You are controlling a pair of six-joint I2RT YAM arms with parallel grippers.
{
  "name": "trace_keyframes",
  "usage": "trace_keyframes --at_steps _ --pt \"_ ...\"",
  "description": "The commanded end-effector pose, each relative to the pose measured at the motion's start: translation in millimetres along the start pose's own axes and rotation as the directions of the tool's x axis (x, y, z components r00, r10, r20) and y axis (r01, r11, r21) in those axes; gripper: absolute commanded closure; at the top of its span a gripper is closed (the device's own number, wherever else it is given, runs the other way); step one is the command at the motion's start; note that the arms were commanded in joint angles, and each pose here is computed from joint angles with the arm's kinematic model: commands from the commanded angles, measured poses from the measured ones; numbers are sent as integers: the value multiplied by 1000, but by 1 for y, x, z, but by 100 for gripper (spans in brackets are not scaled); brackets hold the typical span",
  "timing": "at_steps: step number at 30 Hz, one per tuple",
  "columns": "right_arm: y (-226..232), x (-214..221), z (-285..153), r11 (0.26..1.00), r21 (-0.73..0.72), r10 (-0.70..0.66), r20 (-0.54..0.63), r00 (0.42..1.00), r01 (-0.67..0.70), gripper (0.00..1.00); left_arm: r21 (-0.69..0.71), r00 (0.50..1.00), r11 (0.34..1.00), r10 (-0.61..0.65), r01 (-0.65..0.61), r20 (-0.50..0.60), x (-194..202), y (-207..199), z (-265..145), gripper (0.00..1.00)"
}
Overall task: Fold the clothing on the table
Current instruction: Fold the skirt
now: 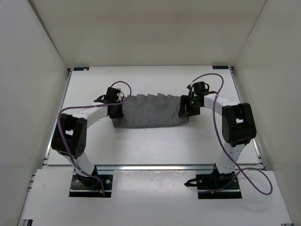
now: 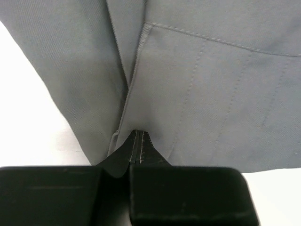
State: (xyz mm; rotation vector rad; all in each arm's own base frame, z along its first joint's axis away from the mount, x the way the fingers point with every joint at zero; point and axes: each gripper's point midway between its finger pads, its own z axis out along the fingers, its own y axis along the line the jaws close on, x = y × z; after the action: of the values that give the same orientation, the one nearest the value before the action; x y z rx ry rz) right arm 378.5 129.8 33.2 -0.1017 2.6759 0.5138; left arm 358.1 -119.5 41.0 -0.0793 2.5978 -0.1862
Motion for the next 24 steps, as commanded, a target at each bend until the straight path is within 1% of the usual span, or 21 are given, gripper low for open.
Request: trace_keyframes --at_steps 1,2,3,4,5,8,9,10,12,13,15,16,18,22,23,24 --pt "-9 0 2 998 55 9 -8 1000 -9 43 -36 1000 999 8 -7 8 2 7 -1 100" --pt "-8 -2 2 999 50 6 -8 1000 -5 46 -46 1000 999 -2 3 12 1 10 0 100" --pt "-10 5 5 999 53 10 -30 1000 -8 52 -59 1000 998 6 -5 5 5 12 1 100" --pt "-9 6 8 998 58 7 -39 999 -5 62 -58 1000 998 4 -4 5 5 12 1 100" --pt "-11 3 8 997 72 8 -30 1000 -6 67 -57 1000 998 5 -5 5 5 11 1 100" --pt "-8 5 14 996 86 -5 -58 998 10 93 -43 999 999 21 -23 -44 17 4 9 100" --pt "-7 4 16 996 94 -7 -58 998 13 98 -36 999 999 27 -28 -46 16 1 10 100" --pt "-10 7 15 995 101 1 -70 998 6 100 -34 998 999 32 -34 -62 21 -1 13 100" --pt "-13 1 11 995 104 9 -52 999 -3 100 -18 997 999 35 -37 -70 21 -8 15 100" --pt "-9 -7 4 995 97 8 -19 1000 -6 100 3 995 999 52 -52 -81 25 -17 17 100" --pt "-15 -9 -7 994 107 10 1 1000 -10 100 43 995 998 57 -54 -76 24 -33 20 100" --pt "-14 -17 -16 995 104 -2 23 1000 0 100 51 994 997 63 -58 -93 29 -39 24 100" --pt "-23 -21 -28 992 129 -10 27 1000 6 100 84 992 994 73 -64 -102 31 -55 30 100" --pt "-13 -44 -56 988 145 -67 87 994 53 100 180 989 982 87 -65 -120 36 -91 34 100" --pt "-6 -54 -64 990 132 -70 115 991 55 100 202 988 977 91 -65 -125 37 -100 35 100" --pt "0 -55 -65 991 120 -81 118 990 67 100 214 985 974 98 -66 -141 43 -107 39 100"
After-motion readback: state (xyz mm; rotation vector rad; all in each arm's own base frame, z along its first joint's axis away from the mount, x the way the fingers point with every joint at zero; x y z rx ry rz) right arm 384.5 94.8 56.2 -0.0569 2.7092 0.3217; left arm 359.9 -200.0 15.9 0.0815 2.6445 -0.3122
